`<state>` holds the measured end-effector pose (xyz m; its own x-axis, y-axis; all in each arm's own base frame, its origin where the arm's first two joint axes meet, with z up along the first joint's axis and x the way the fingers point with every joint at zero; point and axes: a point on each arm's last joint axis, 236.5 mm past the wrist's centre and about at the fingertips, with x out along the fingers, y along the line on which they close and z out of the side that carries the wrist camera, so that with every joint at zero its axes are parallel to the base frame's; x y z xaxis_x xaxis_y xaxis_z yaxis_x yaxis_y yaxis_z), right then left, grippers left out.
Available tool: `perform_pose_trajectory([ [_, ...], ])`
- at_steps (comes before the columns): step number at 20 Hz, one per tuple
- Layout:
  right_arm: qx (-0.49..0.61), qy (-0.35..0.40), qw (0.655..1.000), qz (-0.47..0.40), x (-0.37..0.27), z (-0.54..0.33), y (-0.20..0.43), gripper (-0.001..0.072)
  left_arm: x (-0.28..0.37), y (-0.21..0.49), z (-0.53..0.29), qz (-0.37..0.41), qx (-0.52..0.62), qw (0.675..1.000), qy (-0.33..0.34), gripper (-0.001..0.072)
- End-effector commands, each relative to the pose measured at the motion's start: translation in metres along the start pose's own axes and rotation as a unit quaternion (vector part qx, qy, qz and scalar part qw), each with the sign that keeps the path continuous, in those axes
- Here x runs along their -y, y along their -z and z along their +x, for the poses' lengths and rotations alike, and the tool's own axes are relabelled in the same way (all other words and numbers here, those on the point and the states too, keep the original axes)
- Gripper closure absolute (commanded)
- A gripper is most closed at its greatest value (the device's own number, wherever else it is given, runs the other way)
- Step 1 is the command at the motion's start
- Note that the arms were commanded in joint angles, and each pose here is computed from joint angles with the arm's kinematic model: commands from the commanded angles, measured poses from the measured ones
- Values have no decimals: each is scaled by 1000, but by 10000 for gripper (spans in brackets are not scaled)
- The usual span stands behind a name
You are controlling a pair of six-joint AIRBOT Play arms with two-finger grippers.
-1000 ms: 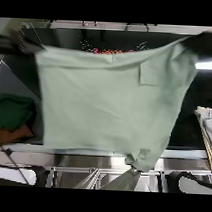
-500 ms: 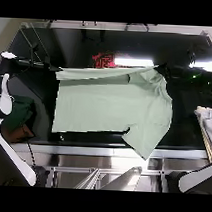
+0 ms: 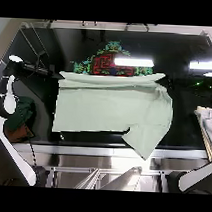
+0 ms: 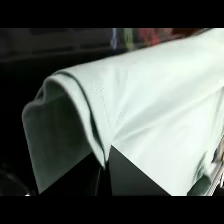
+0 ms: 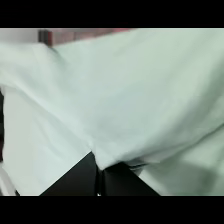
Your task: Fold the shirts.
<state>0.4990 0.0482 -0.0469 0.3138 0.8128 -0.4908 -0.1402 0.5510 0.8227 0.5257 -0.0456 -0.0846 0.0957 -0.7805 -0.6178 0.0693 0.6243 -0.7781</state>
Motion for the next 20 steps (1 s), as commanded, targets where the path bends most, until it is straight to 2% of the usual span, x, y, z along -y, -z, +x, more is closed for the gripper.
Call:
perform_pose_trajectory([
  [1, -48, 19, 999, -3, 11, 3, 23, 694, -10, 22, 3, -3, -48, 999, -25, 692],
  [2, -51, 20, 999, 5, 11, 5, 24, 674, -8, 24, 2, -5, -53, 998, -22, 690],
  [3, -54, 24, 998, 15, 12, 5, 26, 540, -5, 29, 2, -7, -64, 998, -16, 528],
  [4, -62, 31, 997, 29, 15, 4, 30, 442, -2, 35, 0, -20, -75, 997, -12, 402],
  [5, -71, 37, 996, 44, 17, 1, 34, 411, 2, 40, -3, -25, -87, 996, -8, 396],
  [8, -105, 49, 990, 77, 16, -23, 51, 416, 8, 45, -35, -57, -83, 995, -10, 400],
  [9, -115, 54, 988, 84, 14, -36, 57, 422, 9, 43, -52, -60, -68, 996, -19, 427],
  [10, -128, 63, 986, 88, 10, -51, 64, 462, 11, 41, -72, -61, -51, 996, -31, 427],
  [12, -138, 84, 983, 91, 3, -75, 79, 485, 6, 61, -103, -83, -49, 992, -83, 427],
  [15, -114, 103, 983, 103, -8, -93, 109, 484, -13, 141, -107, -134, -118, 968, -176, 426],
  [16, -102, 109, 982, 113, -11, -95, 122, 478, -19, 169, -99, -145, -139, 959, -199, 426],
  [18, -77, 124, 982, 123, -17, -94, 145, 383, -23, 212, -71, -153, -161, 952, -212, 425],
  [20, -61, 132, 981, 126, -24, -91, 164, 385, -27, 235, -44, -151, -170, 949, -218, 425],
])
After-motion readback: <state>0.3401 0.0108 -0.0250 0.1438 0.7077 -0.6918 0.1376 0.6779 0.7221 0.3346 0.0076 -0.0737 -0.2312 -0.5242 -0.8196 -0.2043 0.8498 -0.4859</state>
